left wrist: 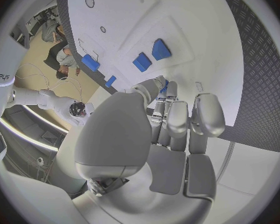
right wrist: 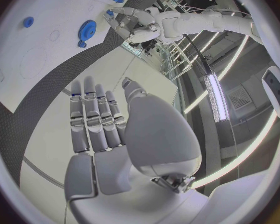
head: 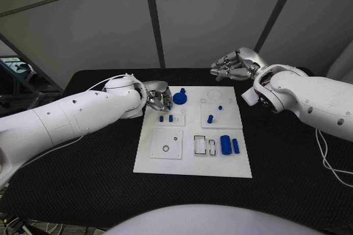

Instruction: Assemble the parts on the task board

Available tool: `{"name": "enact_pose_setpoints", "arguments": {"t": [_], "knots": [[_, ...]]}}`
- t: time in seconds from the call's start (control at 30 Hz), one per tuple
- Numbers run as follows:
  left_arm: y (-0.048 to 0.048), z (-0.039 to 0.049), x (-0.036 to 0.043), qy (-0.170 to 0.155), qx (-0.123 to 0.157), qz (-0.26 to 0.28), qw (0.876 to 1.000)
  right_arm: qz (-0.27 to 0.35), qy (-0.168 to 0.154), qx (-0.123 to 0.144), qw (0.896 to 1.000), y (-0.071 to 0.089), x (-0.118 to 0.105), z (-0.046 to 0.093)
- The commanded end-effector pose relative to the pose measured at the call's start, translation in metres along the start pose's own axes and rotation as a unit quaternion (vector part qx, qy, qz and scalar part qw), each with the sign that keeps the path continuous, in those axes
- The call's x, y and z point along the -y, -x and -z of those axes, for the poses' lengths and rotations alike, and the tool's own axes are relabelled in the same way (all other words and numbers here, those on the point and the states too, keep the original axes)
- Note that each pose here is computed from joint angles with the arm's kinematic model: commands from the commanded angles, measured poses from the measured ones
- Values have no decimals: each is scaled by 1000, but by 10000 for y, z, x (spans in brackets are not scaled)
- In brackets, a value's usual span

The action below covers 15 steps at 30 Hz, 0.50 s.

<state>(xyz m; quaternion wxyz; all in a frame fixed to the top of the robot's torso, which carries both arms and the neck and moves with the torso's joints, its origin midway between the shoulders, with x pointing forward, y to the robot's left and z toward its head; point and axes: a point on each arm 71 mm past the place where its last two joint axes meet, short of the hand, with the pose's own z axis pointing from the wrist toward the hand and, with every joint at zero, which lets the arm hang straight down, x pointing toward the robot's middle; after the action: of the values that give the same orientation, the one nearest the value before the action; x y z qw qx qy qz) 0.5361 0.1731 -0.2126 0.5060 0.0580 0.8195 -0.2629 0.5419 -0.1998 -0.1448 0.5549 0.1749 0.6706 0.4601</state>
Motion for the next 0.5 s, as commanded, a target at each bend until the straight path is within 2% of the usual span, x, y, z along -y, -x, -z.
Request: {"name": "enact_pose_setpoints", "arguments": {"t": [0.03,0.5], "knots": [[-17,-2,9,1,-13,0,1000,0,5,-1,1000,6,-15,-1],[-26,-8,17,1,-12,0,1000,1,4,1,1000,9,-13,0]]}}
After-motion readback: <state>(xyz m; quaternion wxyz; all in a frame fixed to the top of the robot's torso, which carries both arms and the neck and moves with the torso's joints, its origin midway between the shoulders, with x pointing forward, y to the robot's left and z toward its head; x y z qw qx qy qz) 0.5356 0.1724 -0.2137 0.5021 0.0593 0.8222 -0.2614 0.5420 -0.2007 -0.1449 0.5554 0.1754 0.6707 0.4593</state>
